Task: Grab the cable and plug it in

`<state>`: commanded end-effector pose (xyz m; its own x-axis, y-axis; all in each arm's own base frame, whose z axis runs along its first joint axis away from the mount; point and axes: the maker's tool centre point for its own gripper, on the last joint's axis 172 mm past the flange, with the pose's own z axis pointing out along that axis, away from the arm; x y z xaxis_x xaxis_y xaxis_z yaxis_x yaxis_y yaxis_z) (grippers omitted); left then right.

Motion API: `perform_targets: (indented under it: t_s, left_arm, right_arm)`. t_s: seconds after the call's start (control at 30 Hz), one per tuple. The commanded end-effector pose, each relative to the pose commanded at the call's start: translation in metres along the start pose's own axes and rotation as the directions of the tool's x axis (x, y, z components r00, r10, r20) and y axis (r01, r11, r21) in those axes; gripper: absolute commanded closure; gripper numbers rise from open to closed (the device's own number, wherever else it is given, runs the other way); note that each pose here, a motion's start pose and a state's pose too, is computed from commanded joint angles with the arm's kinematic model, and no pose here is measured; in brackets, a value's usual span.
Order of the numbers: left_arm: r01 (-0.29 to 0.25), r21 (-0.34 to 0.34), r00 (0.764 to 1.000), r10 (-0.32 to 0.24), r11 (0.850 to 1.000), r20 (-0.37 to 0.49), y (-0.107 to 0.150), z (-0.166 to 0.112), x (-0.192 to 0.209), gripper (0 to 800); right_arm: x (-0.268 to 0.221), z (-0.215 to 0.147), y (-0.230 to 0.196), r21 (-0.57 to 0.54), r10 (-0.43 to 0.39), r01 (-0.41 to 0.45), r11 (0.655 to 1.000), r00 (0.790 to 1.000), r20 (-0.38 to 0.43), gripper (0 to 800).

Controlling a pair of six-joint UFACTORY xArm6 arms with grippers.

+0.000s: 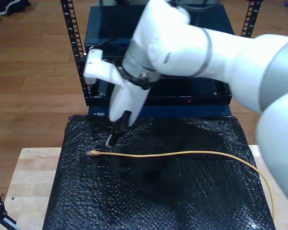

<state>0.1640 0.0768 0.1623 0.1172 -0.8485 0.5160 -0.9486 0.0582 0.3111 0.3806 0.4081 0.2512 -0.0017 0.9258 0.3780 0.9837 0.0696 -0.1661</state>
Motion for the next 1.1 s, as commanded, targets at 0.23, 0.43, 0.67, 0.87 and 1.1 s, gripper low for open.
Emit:
perform_targets:
  t_s: [0.23,0.43,0.67,0.87,1.1]
  left_arm:
    - [0.008,0.002,1.0,-0.008,1.0,0.002,-0.001,0.001,-0.001,0]
    - [0.008,0.002,1.0,-0.008,1.0,0.002,-0.001,0.001,-0.001,0]
    - [0.009,-0.001,1.0,-0.009,1.0,0.001,-0.001,0.002,-0.002,0]
    - [0.011,-0.008,1.0,-0.011,1.0,-0.005,0.0,0.003,-0.002,0]
    - [0.012,-0.01,1.0,-0.012,1.0,-0.007,0.0,0.004,-0.002,0]
  right_arm:
    - [0.024,0.026,-0.001,0.027,-0.037,0.037,0.999,0.999,0.012,2]
    - [0.035,0.041,0.004,0.039,-0.05,0.049,0.998,0.999,0.017,2]
    - [0.04,0.054,0.006,0.052,-0.055,0.054,0.997,0.998,0.023,3]
    - [0.046,0.055,0.003,0.052,-0.067,0.066,0.996,0.998,0.022,3]
    - [0.049,0.068,-0.005,0.072,-0.082,0.08,0.994,0.996,0.033,2]
